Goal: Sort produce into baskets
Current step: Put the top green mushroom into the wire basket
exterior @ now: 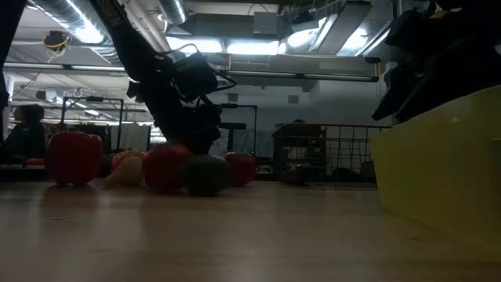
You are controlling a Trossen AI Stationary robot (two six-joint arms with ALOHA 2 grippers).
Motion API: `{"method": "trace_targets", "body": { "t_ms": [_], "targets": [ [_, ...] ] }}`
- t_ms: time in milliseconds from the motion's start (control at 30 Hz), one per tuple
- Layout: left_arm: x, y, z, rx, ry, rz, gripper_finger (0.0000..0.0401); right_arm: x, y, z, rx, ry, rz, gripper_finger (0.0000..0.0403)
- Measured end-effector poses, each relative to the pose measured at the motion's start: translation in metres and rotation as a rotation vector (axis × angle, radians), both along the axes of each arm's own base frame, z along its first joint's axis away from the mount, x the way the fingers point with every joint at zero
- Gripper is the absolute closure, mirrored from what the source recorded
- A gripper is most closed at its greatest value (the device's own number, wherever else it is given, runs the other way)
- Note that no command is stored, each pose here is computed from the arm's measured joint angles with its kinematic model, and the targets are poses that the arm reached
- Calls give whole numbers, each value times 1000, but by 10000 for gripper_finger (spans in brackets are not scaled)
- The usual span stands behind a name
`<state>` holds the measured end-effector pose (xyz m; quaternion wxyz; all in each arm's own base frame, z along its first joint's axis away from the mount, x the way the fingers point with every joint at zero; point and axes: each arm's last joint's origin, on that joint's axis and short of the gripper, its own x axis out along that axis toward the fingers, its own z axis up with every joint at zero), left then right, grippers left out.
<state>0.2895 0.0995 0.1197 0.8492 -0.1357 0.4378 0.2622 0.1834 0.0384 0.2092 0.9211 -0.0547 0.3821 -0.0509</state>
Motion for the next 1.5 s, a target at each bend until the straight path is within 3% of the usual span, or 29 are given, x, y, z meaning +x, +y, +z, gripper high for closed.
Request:
{"method": "trace_targets", "body": {
  "t_ms": [200,800,1167,1367,1500],
  "targets": [
    [0,0,0,-1,1,0,298,0,0,0,0,0,0,26],
    [-1,-1,6,-32,-31,9,293,0,0,0,0,-1,0,26],
    [8,2,50,-5,-130,-1,290,0,0,0,1,-2,0,26],
    [24,7,80,29,-242,-3,290,0,0,0,2,-6,0,26],
    [35,10,97,81,-399,-7,290,1,0,0,2,-7,0,26]
  ]
}}
